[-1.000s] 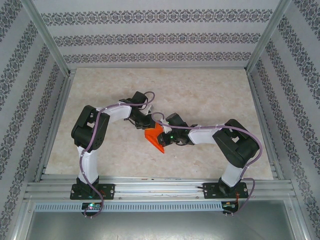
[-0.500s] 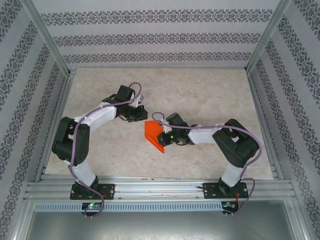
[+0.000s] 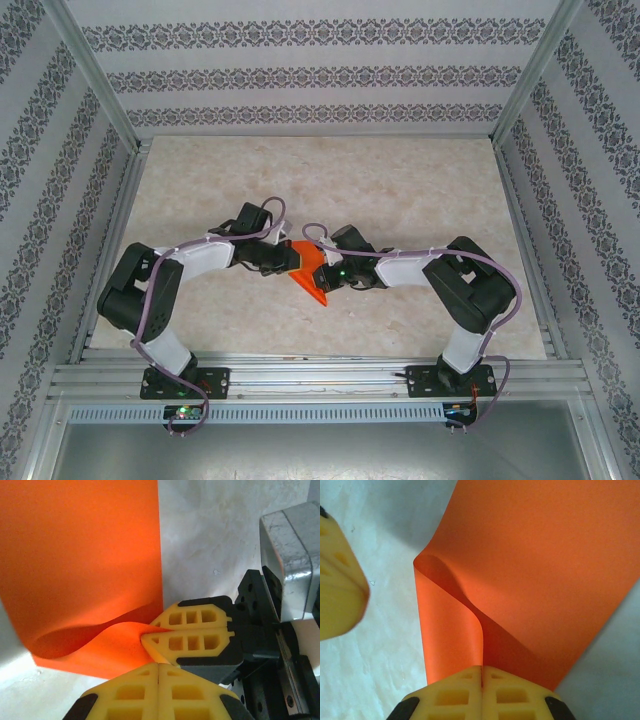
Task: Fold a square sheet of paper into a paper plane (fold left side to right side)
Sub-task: Third fold the triangle at the center of the table.
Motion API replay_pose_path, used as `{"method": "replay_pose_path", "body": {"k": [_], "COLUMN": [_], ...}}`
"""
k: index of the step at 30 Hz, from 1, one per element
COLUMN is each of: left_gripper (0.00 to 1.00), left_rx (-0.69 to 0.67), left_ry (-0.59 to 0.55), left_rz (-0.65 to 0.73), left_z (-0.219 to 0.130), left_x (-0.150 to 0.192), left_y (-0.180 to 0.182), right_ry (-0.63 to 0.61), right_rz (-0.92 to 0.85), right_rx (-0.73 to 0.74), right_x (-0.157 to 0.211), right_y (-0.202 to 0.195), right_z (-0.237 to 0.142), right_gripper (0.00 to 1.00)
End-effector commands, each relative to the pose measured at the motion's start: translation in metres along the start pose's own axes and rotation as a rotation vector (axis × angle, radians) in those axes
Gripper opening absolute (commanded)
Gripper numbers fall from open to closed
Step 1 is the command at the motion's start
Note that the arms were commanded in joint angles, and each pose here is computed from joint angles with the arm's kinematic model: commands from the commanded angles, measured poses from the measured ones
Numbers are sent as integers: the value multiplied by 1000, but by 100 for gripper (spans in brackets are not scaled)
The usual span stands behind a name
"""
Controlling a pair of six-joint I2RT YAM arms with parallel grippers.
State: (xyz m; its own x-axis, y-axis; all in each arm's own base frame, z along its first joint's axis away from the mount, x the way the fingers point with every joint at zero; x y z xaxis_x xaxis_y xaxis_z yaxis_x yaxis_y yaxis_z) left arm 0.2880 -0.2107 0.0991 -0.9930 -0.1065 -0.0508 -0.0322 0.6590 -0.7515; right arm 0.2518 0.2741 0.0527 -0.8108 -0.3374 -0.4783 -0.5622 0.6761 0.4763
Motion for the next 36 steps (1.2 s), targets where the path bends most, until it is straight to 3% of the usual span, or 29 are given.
{"method": "replay_pose_path", "body": {"k": [1, 36], "left_gripper": [4, 4], "left_rx": [22, -121], "left_ry": [17, 98], "left_rz": [8, -19], "left_z": [11, 39], "left_x": [-3, 8], "left_y": [-2, 38], "right_ry": [124, 151], "right_rz": [53, 63], "right_rx": [63, 79], "right_x": [31, 36], "right_y": [-17, -22], "right_z": [10, 9], "right_gripper": [0, 0]}}
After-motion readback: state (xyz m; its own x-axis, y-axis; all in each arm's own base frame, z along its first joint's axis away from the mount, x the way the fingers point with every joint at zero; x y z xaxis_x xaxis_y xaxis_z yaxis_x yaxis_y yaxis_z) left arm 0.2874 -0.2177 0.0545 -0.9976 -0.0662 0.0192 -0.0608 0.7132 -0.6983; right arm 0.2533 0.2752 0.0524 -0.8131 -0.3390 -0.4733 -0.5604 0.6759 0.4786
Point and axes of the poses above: each hand's point on the last joint's axis, 136 mm out from that joint toward the fingers, its own z axis out along the fingers, its own y axis along the line the jaws close on, x = y × z, the point moved 5 cm from there along -z, back along the fingers, and after that the axes turned 6 degrees about -z, right-handed, at the moved point
